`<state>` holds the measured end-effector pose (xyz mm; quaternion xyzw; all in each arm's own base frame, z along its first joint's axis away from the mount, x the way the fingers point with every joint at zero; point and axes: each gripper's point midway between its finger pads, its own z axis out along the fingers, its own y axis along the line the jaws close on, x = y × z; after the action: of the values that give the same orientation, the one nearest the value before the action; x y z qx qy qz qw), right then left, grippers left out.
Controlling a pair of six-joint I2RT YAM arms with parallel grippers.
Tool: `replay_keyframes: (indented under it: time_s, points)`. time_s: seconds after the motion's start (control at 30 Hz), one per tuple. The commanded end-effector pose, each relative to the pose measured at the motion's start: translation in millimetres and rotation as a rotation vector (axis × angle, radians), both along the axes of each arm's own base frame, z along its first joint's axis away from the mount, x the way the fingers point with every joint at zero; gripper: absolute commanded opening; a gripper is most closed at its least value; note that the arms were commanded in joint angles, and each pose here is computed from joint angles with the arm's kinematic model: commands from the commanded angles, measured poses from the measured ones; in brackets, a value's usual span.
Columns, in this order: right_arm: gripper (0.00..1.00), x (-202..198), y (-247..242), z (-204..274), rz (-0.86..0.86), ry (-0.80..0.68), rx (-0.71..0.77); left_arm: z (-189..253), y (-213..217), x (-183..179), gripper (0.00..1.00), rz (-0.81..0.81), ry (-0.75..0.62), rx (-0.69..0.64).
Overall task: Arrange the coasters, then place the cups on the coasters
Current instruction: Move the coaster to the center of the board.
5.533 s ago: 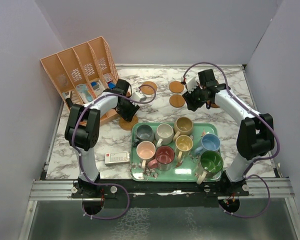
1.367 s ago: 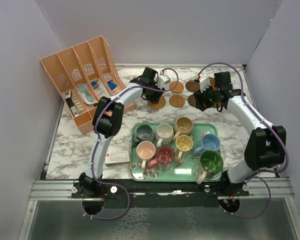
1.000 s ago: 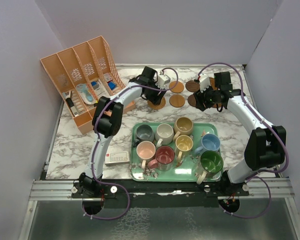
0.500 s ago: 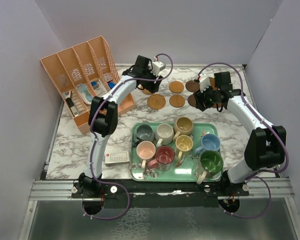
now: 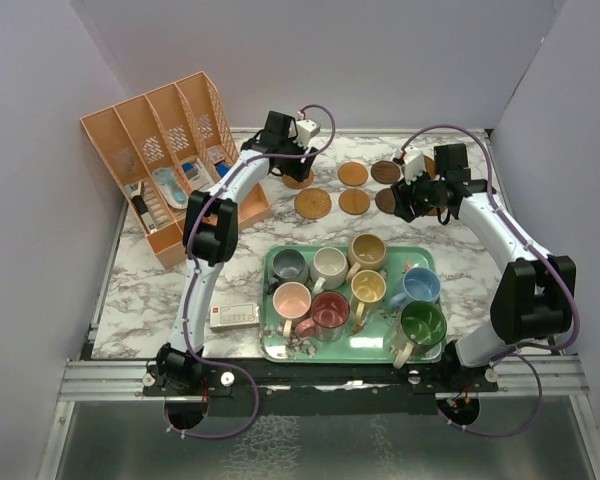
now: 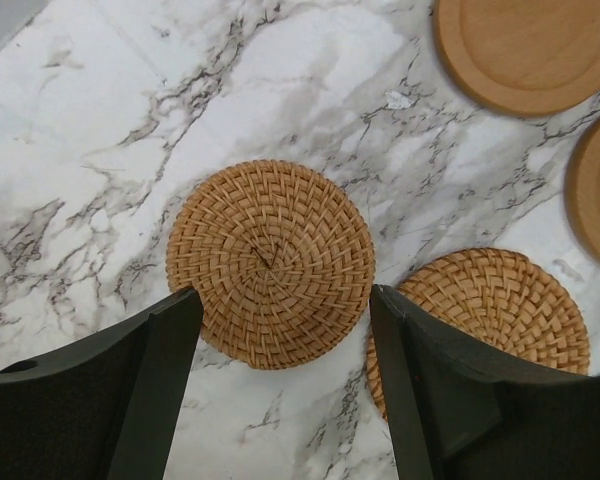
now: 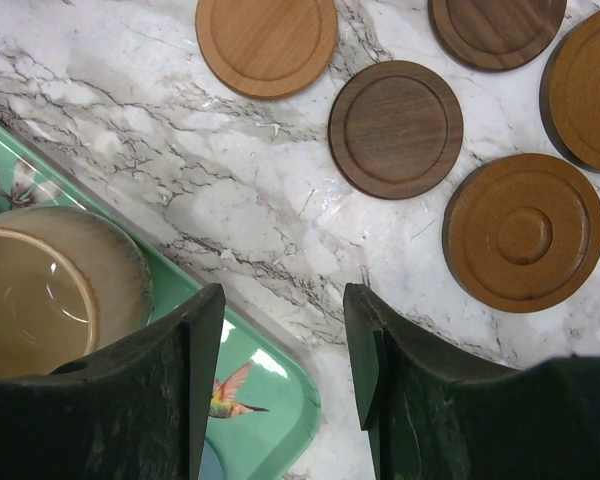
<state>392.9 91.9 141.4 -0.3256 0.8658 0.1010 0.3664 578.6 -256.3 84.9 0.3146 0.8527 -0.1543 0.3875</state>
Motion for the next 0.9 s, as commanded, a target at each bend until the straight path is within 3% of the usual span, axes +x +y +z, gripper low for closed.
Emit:
replay_keyframes:
  time_s: [0.0,0.87]
  points:
    - [0.53,-3,2,14,0.018,-0.047,0.028,-4,1,16,0.71,0.037,-0.042,0.017]
    - [0.53,-7,-4,14,0.002,-0.058,0.039,-65,-24,9,0.67,0.034,0.066,-0.01]
